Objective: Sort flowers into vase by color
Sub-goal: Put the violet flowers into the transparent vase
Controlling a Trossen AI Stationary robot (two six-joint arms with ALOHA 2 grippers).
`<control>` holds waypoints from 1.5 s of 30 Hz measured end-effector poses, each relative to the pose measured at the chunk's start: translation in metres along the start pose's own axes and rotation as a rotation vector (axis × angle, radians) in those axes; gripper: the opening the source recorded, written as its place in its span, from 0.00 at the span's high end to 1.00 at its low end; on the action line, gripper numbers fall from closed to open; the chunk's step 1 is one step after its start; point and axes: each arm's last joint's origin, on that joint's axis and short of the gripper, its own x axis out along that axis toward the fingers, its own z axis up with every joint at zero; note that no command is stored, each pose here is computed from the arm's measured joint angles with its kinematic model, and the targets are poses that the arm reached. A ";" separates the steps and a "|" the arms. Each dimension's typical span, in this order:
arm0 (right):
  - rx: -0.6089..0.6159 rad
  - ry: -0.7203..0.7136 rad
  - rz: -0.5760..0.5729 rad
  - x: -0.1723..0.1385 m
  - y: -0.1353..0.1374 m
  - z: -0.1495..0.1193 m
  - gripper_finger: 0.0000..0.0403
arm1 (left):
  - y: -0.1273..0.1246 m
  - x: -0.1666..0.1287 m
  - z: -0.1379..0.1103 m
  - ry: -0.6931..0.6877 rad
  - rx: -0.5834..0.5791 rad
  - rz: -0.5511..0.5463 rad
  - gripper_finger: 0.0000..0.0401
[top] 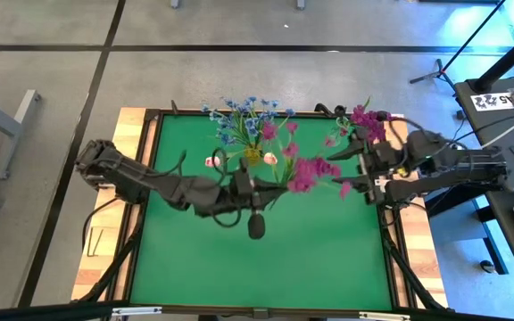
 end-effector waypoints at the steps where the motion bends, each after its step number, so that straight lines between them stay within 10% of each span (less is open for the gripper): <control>1: -0.003 -0.004 0.006 0.007 0.000 -0.001 0.38 | 0.004 0.003 0.002 -0.014 -0.006 -0.011 0.98; 23: 0.022 -0.196 -0.071 0.075 -0.008 -0.012 0.41 | 0.041 0.026 0.010 -0.069 -0.046 -0.097 0.97; 45: 0.045 -0.126 -0.064 0.080 -0.008 -0.021 0.94 | 0.038 0.034 -0.006 -0.014 -0.032 -0.076 0.93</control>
